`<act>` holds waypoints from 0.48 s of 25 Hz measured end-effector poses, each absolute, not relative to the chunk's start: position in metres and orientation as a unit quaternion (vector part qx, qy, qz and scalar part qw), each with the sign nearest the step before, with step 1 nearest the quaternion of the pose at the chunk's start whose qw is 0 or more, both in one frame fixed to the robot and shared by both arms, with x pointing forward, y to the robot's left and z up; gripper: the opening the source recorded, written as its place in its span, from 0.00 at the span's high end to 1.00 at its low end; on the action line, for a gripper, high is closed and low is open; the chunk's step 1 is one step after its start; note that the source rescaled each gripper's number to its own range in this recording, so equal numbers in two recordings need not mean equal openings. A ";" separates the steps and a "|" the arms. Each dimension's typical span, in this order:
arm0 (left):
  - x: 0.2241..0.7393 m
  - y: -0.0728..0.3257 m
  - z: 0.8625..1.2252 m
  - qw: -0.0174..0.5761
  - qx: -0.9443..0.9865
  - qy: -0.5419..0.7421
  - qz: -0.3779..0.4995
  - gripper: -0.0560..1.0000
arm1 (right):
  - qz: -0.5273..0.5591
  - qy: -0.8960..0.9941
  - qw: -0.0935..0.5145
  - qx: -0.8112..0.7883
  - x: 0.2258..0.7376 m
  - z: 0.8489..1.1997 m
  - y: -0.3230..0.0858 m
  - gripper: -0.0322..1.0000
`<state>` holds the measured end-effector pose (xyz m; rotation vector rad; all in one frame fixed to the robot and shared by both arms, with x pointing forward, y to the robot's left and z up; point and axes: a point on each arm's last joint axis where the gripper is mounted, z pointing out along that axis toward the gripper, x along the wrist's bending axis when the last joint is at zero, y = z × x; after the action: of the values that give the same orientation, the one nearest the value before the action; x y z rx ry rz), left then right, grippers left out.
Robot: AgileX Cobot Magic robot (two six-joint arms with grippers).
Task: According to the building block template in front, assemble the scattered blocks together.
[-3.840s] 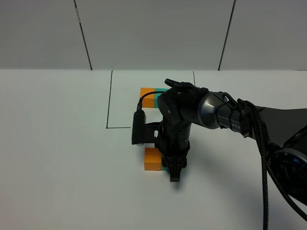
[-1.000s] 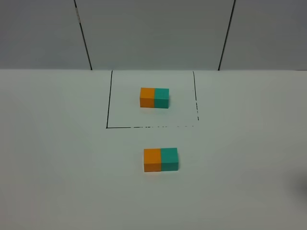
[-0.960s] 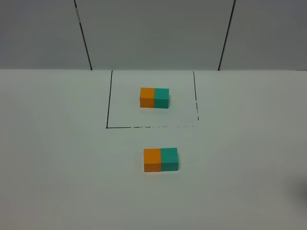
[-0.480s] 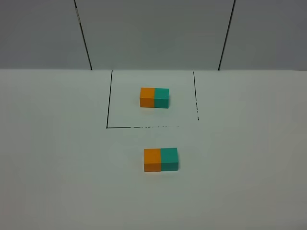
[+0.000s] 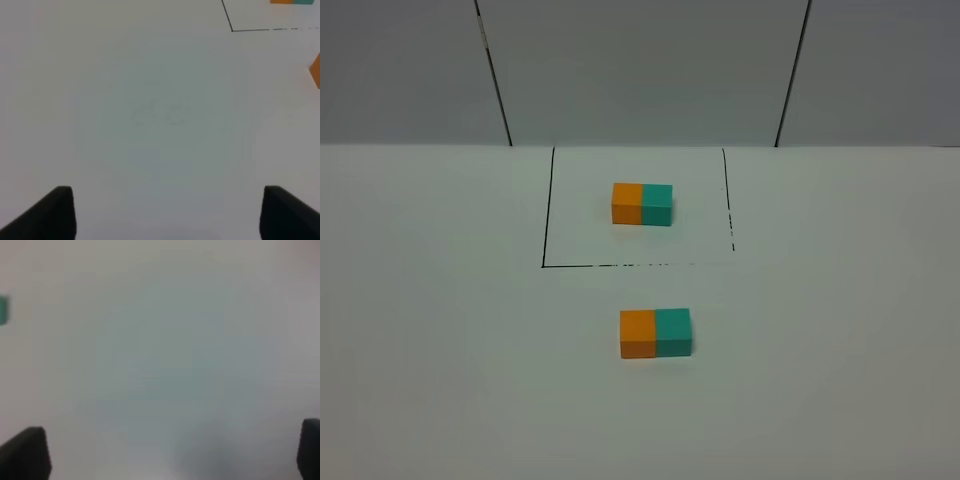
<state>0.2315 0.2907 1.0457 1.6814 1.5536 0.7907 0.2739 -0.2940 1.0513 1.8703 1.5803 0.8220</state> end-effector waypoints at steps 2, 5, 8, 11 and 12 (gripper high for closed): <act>0.232 0.291 1.046 0.352 0.650 0.600 0.306 0.39 | 0.320 0.589 0.289 0.683 0.267 1.053 -0.292 0.00; 0.232 0.291 1.046 0.352 0.650 0.600 0.306 0.39 | 0.335 0.590 0.308 0.667 0.259 1.053 -0.289 0.00; 0.232 0.291 1.046 0.352 0.650 0.600 0.306 0.39 | 0.351 0.588 0.317 0.656 0.254 1.051 -0.286 0.00; 0.232 0.291 1.046 0.352 0.650 0.600 0.306 0.39 | 0.360 0.590 0.323 0.647 0.251 1.051 -0.286 0.01; 0.232 0.291 1.046 0.352 0.650 0.600 0.306 0.39 | 0.362 0.592 0.323 0.643 0.250 1.051 -0.285 0.01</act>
<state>0.2315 0.2907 1.0457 1.6813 1.5535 0.7907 0.2498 -0.2853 1.0512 1.6875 1.5549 0.9511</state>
